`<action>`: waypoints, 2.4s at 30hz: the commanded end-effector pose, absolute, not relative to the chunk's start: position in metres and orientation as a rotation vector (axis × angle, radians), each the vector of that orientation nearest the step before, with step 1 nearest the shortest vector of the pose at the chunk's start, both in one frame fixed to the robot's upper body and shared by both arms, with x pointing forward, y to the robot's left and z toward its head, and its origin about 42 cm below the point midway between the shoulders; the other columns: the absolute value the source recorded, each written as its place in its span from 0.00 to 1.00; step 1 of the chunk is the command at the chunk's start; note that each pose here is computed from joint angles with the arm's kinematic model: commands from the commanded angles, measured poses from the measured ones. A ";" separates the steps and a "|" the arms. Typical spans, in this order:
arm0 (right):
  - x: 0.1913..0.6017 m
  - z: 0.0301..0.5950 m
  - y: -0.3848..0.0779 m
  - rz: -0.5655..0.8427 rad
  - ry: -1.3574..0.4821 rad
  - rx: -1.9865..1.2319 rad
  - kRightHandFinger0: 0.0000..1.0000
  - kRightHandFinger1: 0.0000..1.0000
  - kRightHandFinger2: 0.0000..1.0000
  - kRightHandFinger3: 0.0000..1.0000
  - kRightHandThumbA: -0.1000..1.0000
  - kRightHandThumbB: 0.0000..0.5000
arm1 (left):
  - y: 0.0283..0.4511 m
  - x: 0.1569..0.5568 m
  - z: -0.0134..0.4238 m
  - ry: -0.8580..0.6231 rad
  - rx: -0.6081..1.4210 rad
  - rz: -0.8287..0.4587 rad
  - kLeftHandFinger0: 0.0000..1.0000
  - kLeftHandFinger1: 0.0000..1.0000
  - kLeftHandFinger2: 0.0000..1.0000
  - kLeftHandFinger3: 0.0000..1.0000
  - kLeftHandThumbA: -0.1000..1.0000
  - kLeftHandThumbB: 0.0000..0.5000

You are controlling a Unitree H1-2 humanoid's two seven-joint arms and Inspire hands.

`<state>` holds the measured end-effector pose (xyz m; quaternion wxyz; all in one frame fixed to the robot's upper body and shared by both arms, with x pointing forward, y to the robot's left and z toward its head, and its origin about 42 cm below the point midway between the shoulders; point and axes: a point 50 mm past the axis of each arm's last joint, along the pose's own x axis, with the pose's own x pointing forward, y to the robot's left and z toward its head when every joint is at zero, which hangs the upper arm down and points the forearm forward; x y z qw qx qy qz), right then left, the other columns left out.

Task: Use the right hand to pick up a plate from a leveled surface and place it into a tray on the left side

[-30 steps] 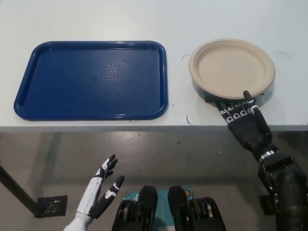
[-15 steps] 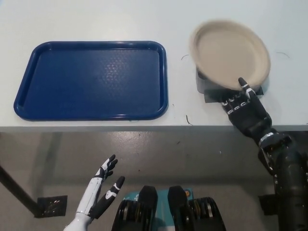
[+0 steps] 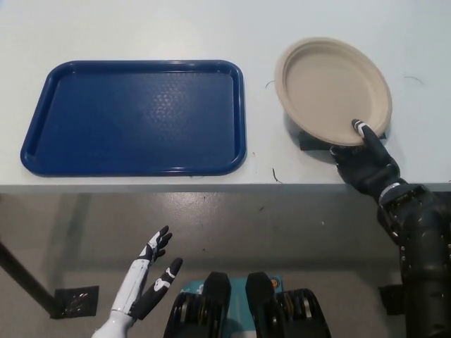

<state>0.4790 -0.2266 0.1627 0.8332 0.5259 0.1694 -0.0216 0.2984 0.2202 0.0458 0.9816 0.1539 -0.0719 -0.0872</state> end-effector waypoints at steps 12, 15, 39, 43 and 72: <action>0.413 0.297 -0.209 0.093 -0.065 0.854 0.00 0.23 0.60 0.95 0.00 0.06 | 0.225 0.310 0.064 -0.235 0.312 -0.179 1.00 1.00 1.00 1.00 0.87 0.39; 0.394 0.329 -0.212 0.120 -0.167 0.816 0.00 0.32 0.62 0.91 0.00 0.04 | 0.225 0.310 0.064 -0.234 0.311 -0.180 1.00 1.00 1.00 1.00 0.87 0.40; 0.480 0.367 -0.084 0.305 0.063 0.638 0.00 0.17 0.68 1.00 0.00 0.07 | 0.225 0.311 0.063 -0.230 0.327 -0.203 1.00 1.00 1.00 1.00 0.88 0.36; 0.495 0.357 -0.048 0.333 0.142 0.604 0.00 0.22 0.70 0.95 0.00 0.16 | 0.224 0.310 0.062 -0.223 0.330 -0.205 1.00 1.00 1.00 1.00 0.89 0.39; 0.535 0.300 0.047 0.412 0.335 0.293 1.00 1.00 1.00 1.00 0.80 0.77 | 0.217 0.312 0.063 -0.211 0.318 -0.251 1.00 1.00 1.00 1.00 0.84 0.43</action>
